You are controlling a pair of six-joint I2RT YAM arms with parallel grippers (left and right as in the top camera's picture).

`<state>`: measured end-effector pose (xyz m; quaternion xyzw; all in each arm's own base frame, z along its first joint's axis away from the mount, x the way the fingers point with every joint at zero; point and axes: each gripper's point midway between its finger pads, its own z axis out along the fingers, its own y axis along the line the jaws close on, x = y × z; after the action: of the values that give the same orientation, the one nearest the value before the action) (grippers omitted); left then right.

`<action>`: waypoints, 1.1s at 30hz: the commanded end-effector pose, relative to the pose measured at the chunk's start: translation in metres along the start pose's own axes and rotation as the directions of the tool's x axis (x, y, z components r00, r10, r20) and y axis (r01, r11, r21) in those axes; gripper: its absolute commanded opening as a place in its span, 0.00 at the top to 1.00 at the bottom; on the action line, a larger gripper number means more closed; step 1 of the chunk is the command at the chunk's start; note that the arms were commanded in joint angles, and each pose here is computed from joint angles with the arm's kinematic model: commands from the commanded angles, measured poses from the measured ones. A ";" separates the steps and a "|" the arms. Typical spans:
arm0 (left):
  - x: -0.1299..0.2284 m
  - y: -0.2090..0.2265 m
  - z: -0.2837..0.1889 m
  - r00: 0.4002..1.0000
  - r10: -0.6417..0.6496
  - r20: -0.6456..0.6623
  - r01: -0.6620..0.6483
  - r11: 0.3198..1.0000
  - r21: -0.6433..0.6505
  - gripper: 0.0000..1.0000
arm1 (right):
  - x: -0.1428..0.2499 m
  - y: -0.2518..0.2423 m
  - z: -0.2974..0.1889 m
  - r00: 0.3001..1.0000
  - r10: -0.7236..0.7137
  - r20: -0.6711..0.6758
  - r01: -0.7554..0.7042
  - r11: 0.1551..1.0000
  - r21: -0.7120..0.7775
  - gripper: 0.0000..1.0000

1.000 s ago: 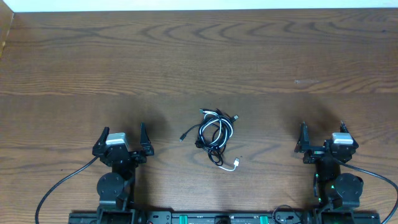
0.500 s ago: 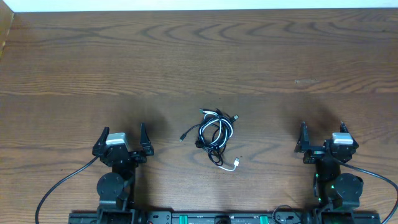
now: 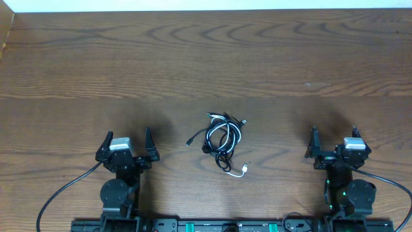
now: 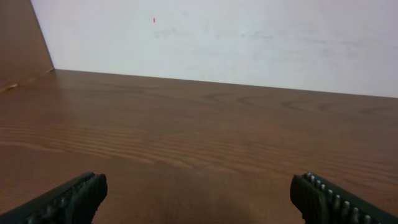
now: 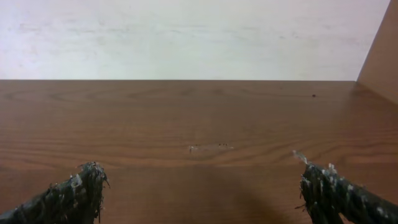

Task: Untangle cables

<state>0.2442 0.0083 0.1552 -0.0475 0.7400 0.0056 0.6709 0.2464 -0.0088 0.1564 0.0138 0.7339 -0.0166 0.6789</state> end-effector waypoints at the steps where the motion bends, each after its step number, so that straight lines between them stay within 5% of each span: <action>1: 0.017 0.003 0.001 0.999 0.011 -0.051 -0.011 1.000 -0.014 0.00 | 0.000 0.001 0.000 1.000 0.018 0.003 -0.018 1.000 -0.005 0.01; 33: 0.020 0.004 0.006 0.987 0.023 -0.157 -0.027 0.999 -0.023 0.00 | 0.000 0.001 0.000 1.000 0.018 0.003 -0.018 1.000 -0.004 0.01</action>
<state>0.2464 0.0083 0.1300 -0.0450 0.7820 0.0118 0.6216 0.2464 -0.0088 0.1564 0.0138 0.7339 -0.0166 0.6789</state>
